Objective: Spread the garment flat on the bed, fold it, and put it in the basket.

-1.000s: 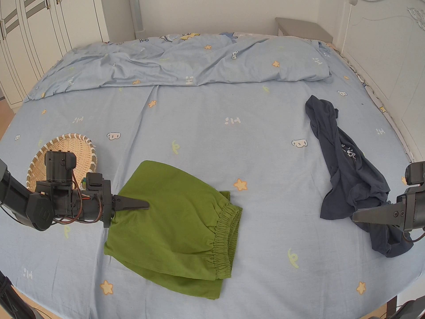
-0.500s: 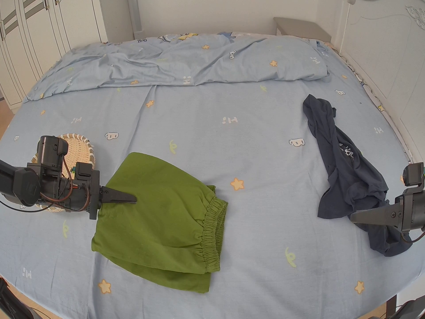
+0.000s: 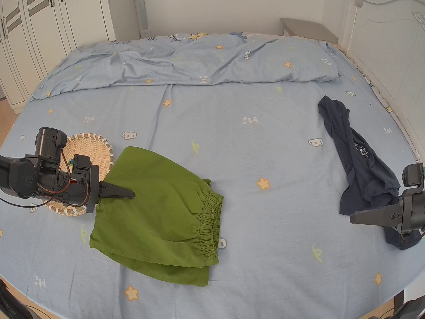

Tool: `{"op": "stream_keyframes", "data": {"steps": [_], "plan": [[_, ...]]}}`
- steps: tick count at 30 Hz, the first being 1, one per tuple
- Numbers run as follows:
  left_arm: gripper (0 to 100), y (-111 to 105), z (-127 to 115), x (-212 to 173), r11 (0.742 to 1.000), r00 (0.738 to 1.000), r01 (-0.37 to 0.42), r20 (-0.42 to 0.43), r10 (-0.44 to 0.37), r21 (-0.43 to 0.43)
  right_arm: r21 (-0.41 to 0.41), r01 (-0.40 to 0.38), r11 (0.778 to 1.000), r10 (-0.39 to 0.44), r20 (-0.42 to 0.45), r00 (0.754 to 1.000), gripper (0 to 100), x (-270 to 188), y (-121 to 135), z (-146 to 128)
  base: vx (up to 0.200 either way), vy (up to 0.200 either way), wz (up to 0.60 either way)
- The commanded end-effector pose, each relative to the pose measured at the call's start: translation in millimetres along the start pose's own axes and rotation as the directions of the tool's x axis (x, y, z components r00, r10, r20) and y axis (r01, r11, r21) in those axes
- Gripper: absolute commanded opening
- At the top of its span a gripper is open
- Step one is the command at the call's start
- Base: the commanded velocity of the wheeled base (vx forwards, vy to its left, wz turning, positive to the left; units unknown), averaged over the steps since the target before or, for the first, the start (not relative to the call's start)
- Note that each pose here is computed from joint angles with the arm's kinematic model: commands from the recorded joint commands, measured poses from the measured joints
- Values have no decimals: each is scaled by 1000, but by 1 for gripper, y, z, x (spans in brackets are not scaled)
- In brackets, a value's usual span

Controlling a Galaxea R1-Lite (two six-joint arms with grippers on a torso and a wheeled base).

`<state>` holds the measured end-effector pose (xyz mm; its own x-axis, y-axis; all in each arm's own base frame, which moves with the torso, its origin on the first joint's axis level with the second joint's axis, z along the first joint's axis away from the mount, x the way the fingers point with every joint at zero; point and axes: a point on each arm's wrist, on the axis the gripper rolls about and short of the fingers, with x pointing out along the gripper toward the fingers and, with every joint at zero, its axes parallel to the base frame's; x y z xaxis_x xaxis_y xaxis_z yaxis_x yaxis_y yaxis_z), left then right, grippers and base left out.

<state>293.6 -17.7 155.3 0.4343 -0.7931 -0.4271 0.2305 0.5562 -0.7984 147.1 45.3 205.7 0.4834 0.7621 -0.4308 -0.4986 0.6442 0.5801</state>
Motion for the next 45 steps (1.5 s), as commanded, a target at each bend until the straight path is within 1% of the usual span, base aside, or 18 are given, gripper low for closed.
{"op": "stream_keyframes", "data": {"steps": [1, 6, 9, 12, 14, 15, 17, 18, 24, 28, 31, 34, 35, 36, 39, 41, 43, 45], "plan": [[0, -2, -1, 0, 1000, 1000, 2, -2, -2, 6, -1, -1, 1000, 1, -1, 1000, 100, 0, 0, 0, 0, 200, 0], [0, 0, -8, 3, 999, 1000, 0, -22, 1, 37, -4, -4, 1000, 4, 2, 1000, 100, -1, 1, 0, 0, 200, 0], [0, -6, -17, 7, 996, 999, -7, -44, 11, 93, -8, -4, 1000, 4, 7, 1000, 100, -2, 2, 0, 0, 0, 0], [0, -24, -29, 16, 989, 997, -39, -58, 48, 145, -16, -8, 1000, 8, 13, 1000, 100, -3, 4, 2, 0, 0, 0], [0, -28, -33, 19, 986, 996, -53, -61, 64, 158, -17, -10, 1000, 11, 12, 1000, 100, -3, 4, 1, 0, 0, 0], [0, -35, -41, 23, 979, 993, -88, -63, 101, 185, -21, -15, 1000, 15, 6, 1000, 100, -2, 5, 1, 0, 0, 0], [0, -43, -49, 25, 971, 990, -112, -61, 128, 213, -21, -15, 1000, 15, 2, 1000, 100, -1, 5, 0, 0, 0, 0], [0, -43, -49, 25, 971, 990, -112, -61, 128, 213, -21, -15, 1000, 15, 2, 1000, 100, -1, 5, 0, 0, 0, 0], [0, -67, -63, 18, 957, 995, -64, -60, 84, 283, -21, -15, 1000, 15, 2, 1000, 100, -1, 5, 0, 0, 0, 0], [0, -84, -61, 21, 943, 997, -20, -60, 42, 331, -23, -15, 1000, 15, 2, 1000, 100, -1, 5, 0, 0, 0, 0], [0, -90, -57, 21, 939, 998, -13, -59, 35, 345, -23, -15, 1000, 15, 2, 1000, 100, -1, 5, 0, 0, 0, 0], [0, -97, -48, 20, 910, 997, -14, -64, 45, 414, -22, -12, 1000, 12, 7, 1000, 100, -2, 5, 1, 0, 0, 0], [0, -97, -48, 20, 906, 997, -15, -65, 47, 423, -21, -11, 1000, 11, 6, 1000, 100, -2, 5, 0, 0, 0, 0], [0, -102, -40, 19, 884, 996, -14, -68, 52, 466, -22, -7, 1000, 7, 10, 1000, 100, -2, 5, 0, 0, 0, 0], [0, -111, -28, 15, 859, 994, -29, -77, 79, 510, -19, -3, 1000, 3, 13, 1000, 100, -3, 4, 1, 0, 0, 0], [0, -118, -16, 6, 831, 994, -44, -58, 92, 554, -18, -2, 1000, 3, 12, 1000, 100, -2, 4, 1, 0, 0, 0], [0, -118, -8, -1, 806, 993, -64, -42, 109, 589, -18, -3, 1000, 3, 10, 1000, 100, -2, 4, 0, 0, 0, 0], [0, -118, -3, -4, 792, 993, -86, -13, 118, 605, -18, -2, 1000, 2, 11, 1000, 100, -2, 4, 0, 0, 0, 0]]}}
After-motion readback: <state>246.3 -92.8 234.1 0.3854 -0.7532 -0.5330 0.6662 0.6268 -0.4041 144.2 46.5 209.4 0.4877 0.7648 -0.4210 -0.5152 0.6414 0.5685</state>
